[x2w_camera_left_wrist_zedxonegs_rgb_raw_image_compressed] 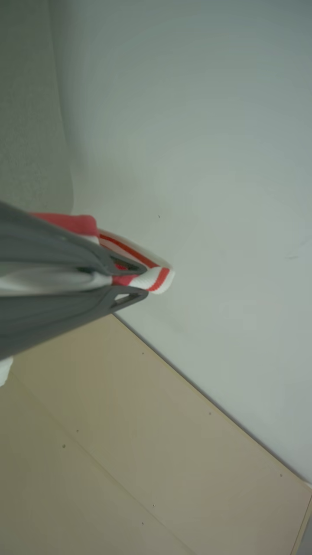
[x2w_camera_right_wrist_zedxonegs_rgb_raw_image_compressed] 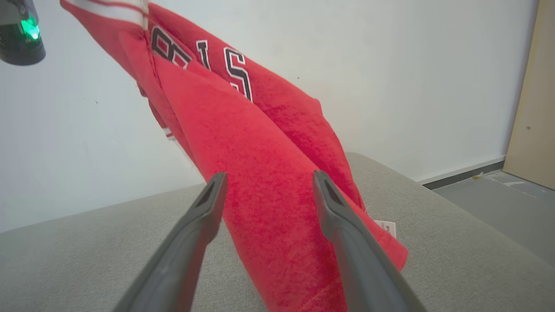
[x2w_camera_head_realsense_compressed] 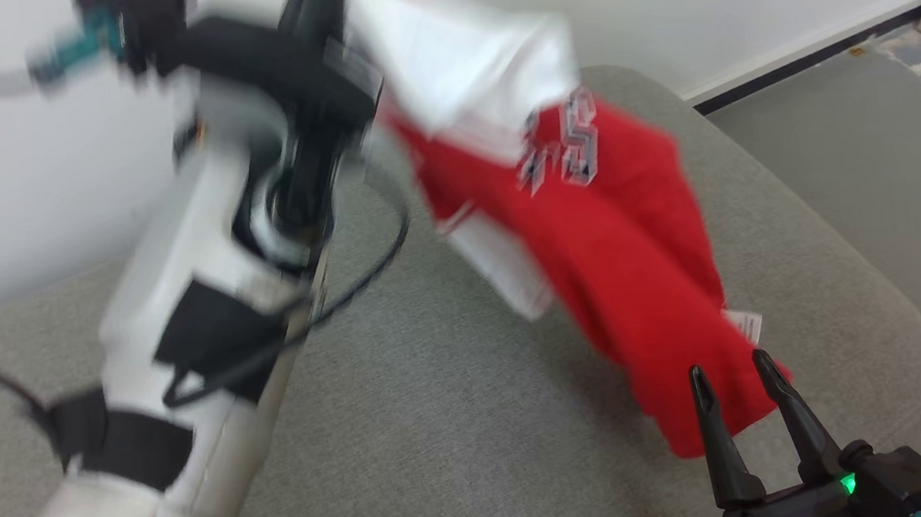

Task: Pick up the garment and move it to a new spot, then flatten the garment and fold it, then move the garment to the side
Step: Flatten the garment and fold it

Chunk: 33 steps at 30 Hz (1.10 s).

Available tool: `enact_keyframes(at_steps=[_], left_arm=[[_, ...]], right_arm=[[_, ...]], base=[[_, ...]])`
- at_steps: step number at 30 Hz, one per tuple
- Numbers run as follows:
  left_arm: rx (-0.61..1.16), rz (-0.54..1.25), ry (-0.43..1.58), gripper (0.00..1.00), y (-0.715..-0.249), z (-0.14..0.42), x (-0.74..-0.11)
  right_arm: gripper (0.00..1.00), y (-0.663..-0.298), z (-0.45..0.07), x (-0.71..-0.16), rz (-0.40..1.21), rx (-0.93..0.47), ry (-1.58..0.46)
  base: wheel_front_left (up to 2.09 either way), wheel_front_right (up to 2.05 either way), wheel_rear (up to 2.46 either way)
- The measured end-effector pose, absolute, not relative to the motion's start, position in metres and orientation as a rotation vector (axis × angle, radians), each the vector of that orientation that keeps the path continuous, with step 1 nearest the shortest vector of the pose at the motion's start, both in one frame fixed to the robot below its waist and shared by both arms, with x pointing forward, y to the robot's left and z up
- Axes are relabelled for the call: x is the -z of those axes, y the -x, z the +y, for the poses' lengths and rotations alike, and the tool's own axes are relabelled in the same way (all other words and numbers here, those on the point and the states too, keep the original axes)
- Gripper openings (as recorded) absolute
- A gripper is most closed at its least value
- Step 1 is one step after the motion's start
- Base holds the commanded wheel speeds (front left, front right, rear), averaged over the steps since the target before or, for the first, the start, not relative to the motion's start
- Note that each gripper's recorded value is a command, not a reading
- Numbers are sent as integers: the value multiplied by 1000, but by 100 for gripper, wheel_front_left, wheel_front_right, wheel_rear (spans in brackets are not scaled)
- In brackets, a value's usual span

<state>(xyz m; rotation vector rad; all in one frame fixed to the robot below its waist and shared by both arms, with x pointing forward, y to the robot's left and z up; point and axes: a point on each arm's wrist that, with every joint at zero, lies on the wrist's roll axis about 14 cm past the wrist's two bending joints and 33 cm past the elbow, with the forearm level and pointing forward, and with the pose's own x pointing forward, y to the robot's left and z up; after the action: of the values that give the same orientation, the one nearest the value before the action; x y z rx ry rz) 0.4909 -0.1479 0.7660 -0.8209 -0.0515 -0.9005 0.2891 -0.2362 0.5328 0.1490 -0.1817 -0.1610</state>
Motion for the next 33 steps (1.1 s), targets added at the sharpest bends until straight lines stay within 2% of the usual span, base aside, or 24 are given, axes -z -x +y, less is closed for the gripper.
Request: enact_keyframes(at_steps=[4,9,20,29,30,31,32,33], left_arm=[[681,104,741,0,-521,-100,-655],[429,136,732,0,-544,-23,-580],[80,139,663,0,-552,125,-515],[-11,151,490,0,-527,178,-490],[-14,153,476,12,-525,181,-488],[-7,154,448,45,-523,182,-487],[0,151,423,100,-522,184,-486],[-6,145,413,100,-522,187,-487]], right_arm=[[100,-293,-233,-531,-175,149,-154],[100,-299,-230,-532,-177,137,-154],[100,-298,-231,-526,-157,137,-153],[100,-312,-214,-525,-147,62,-139],[100,-315,-212,-525,-147,54,-139],[100,-317,-211,-526,-148,46,-138],[100,-319,-209,-525,-147,38,-137],[100,-322,-206,-525,-145,30,-137]], base=[[0,0,0],[0,0,0],[0,0,0],[0,0,0],[0,0,0],[0,0,0],[0,0,0],[0,0,0]])
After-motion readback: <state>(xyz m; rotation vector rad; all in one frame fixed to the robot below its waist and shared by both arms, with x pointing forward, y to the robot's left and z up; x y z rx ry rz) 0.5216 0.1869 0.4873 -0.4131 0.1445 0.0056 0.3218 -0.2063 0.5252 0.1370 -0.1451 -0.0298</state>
